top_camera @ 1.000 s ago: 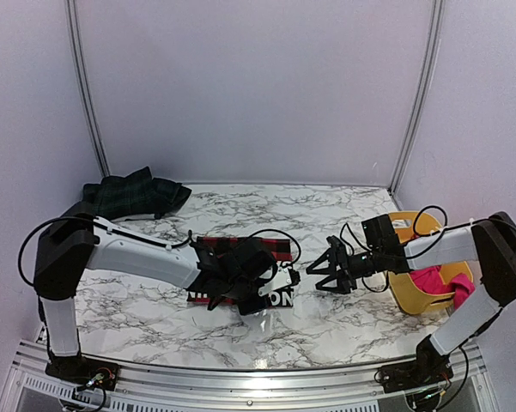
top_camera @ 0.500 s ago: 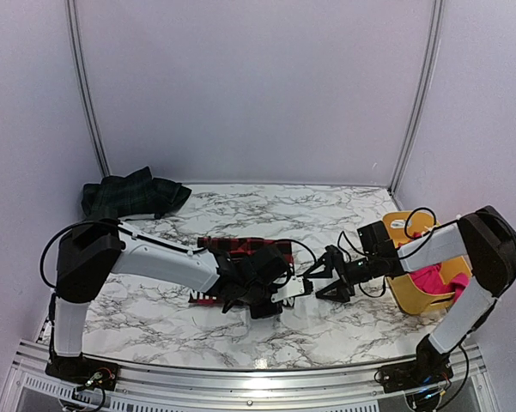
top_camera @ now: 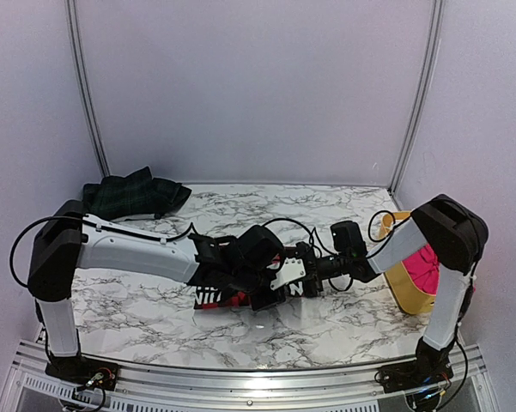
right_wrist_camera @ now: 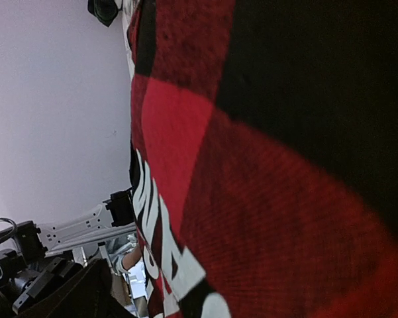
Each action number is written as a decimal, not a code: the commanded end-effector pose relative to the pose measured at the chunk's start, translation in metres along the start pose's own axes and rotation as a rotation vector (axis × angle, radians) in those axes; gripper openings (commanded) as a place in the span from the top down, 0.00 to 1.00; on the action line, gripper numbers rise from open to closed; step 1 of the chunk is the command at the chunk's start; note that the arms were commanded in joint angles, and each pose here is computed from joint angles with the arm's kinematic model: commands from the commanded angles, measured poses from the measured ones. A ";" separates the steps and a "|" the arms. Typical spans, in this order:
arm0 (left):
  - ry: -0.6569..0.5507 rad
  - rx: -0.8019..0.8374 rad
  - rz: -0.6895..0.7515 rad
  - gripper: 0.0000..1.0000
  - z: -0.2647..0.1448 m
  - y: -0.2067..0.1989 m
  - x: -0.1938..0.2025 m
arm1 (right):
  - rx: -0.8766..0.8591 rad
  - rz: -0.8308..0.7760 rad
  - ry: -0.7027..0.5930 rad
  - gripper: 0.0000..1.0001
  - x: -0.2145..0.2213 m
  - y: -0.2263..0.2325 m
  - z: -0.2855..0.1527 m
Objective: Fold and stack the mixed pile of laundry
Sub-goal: Pass from the left arm to the right, then turn over the square-folded T-shirt at the center of the board, then rotate the square-folded T-shirt at the center of the board, then adjust the square-folded T-shirt at the center of the board.
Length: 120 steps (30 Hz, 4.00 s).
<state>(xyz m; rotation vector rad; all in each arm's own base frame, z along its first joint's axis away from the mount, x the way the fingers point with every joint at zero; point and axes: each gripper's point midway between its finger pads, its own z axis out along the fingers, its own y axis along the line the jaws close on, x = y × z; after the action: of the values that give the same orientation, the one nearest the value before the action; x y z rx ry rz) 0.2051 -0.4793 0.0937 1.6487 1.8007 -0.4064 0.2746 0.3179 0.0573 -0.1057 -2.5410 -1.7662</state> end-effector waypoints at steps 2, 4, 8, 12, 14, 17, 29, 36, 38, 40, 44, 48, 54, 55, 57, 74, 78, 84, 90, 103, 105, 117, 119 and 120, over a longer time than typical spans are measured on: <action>-0.027 0.023 0.039 1.00 -0.010 -0.015 -0.004 | 0.020 0.151 -0.056 0.26 -0.022 -0.017 0.017; -0.025 0.018 0.040 1.00 -0.010 -0.015 -0.003 | 0.031 0.175 -0.061 0.38 -0.026 -0.022 0.021; -0.035 0.000 0.023 1.00 -0.012 -0.013 -0.003 | 0.050 0.196 -0.051 0.73 -0.025 -0.035 0.026; -0.040 -0.081 -0.084 0.79 -0.026 0.005 -0.002 | 0.069 0.108 -0.051 1.00 -0.030 -0.021 0.020; -0.061 -0.124 -0.171 0.61 -0.043 0.022 -0.001 | 0.125 0.046 -0.054 1.00 -0.036 -0.013 0.014; -0.095 -0.220 -0.317 0.16 -0.071 0.053 0.005 | 0.227 -0.123 -0.075 1.00 -0.055 0.013 0.003; -0.216 -0.448 -0.803 0.01 -0.157 0.161 0.062 | 0.902 -0.718 -0.299 1.00 -0.140 0.109 -0.132; -0.209 -0.538 -0.863 0.01 -0.184 0.182 0.090 | 1.256 -0.982 -0.421 1.00 -0.158 0.186 -0.173; -0.210 -0.559 -0.882 0.01 -0.190 0.186 0.098 | 1.352 -1.034 -0.342 1.00 -0.156 0.169 -0.151; -0.208 -0.585 -0.904 0.01 -0.197 0.190 0.106 | 1.385 -1.106 -0.238 1.00 -0.146 0.151 -0.111; -0.205 -0.619 -0.969 0.01 -0.208 0.194 0.126 | 1.421 -1.244 0.043 1.00 -0.100 0.091 -0.014; -0.227 -0.608 -1.082 0.01 -0.215 0.193 0.145 | 1.430 -1.352 0.294 1.00 -0.037 0.033 0.057; -0.272 -0.628 -1.276 0.01 -0.226 0.190 0.173 | 1.306 -1.427 0.348 0.65 0.019 0.043 0.110; -0.271 -0.635 -1.297 0.01 -0.227 0.189 0.178 | 1.254 -1.412 0.324 0.55 0.023 0.057 0.115; -0.269 -0.631 -1.329 0.01 -0.226 0.184 0.184 | 1.138 -1.401 0.278 0.31 0.031 0.090 0.122; -0.125 -0.088 -1.153 0.01 -0.129 0.071 0.110 | 0.561 -0.813 0.093 0.35 -0.079 0.061 0.017; -0.005 -0.080 -1.211 0.01 -0.090 0.063 0.132 | 0.550 -0.712 0.181 0.42 -0.067 0.011 0.024; 0.106 -0.167 -1.314 0.03 -0.069 0.094 0.182 | 0.473 -0.620 0.293 0.45 0.010 -0.008 0.027; 0.091 -0.245 -1.296 0.06 -0.094 0.146 0.201 | 0.274 -0.632 0.419 0.40 0.116 0.047 0.037; 0.034 -0.100 -1.251 0.43 -0.110 0.128 0.180 | 0.554 -0.557 0.122 0.62 0.009 0.011 -0.046; 0.051 -0.084 -1.254 0.50 -0.103 0.128 0.182 | 0.553 -0.542 0.144 0.62 0.010 0.003 -0.043; 0.154 -0.079 -1.325 0.55 -0.086 0.113 0.209 | 0.501 -0.495 0.233 0.59 0.010 -0.019 -0.020; 0.155 -0.074 -1.328 0.57 -0.085 0.111 0.210 | 0.479 -0.496 0.240 0.67 0.009 -0.016 -0.016; 0.157 -0.074 -1.329 0.59 -0.085 0.111 0.210 | 0.477 -0.499 0.238 0.72 0.008 -0.015 -0.016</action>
<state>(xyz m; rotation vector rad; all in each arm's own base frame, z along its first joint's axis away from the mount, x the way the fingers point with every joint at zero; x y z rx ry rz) 0.3038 -0.2517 0.0523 0.2101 2.7198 -0.7375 0.2543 0.2820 0.0343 0.6990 -2.8840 -1.0106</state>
